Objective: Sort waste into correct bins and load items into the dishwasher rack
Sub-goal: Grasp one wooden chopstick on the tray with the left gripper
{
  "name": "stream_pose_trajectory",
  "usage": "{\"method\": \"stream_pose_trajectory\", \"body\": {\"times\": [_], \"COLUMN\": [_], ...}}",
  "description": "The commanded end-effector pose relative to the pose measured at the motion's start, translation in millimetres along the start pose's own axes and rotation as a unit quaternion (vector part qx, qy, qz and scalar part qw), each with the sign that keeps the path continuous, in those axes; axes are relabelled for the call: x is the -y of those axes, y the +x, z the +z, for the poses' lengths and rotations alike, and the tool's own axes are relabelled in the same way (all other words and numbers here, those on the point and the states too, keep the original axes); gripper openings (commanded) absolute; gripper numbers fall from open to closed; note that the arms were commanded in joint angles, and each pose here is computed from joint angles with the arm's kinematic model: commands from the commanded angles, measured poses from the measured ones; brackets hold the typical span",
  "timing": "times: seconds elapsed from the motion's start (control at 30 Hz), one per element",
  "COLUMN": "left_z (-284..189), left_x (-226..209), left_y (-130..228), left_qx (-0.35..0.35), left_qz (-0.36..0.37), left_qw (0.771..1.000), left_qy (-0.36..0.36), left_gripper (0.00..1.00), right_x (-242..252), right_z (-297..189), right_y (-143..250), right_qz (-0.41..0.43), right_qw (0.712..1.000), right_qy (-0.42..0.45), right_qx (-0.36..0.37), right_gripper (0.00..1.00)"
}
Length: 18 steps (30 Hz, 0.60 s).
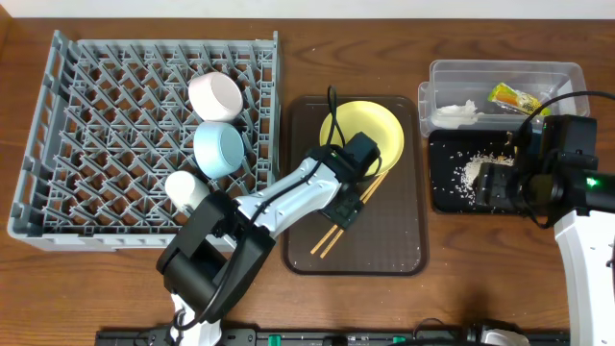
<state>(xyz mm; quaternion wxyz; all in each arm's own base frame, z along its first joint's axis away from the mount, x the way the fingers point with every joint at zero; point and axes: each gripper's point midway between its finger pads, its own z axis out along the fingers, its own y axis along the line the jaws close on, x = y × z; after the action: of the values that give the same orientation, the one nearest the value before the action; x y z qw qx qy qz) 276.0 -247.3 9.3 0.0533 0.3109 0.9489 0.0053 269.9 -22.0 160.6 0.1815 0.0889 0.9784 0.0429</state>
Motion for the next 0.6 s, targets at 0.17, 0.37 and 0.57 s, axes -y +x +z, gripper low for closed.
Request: {"method": "stream_pose_trajectory", "body": {"times": [0.17, 0.37, 0.57], "left_z": [9.5, 9.2, 10.0], "left_x": [-0.7, -1.1, 2.1], "left_y": [13.3, 17.9, 18.4], "left_qx": [-0.027, -0.036, -0.038], "left_qz": [-0.002, -0.005, -0.008], "left_qw": [0.999, 0.999, 0.999], "left_qy": [-0.017, -0.018, -0.009], "left_gripper": [0.84, 0.84, 0.64], "right_x": [-0.7, -0.8, -0.8], "right_z": [-4.9, -4.8, -4.8], "right_y": [-3.0, -2.2, -1.6], "right_qz": [0.004, 0.003, 0.004], "right_qw": [1.000, 1.000, 1.000], "right_qy": [-0.002, -0.002, -0.002], "right_qx": [0.008, 0.007, 0.006], "right_gripper": [0.75, 0.76, 0.76]}}
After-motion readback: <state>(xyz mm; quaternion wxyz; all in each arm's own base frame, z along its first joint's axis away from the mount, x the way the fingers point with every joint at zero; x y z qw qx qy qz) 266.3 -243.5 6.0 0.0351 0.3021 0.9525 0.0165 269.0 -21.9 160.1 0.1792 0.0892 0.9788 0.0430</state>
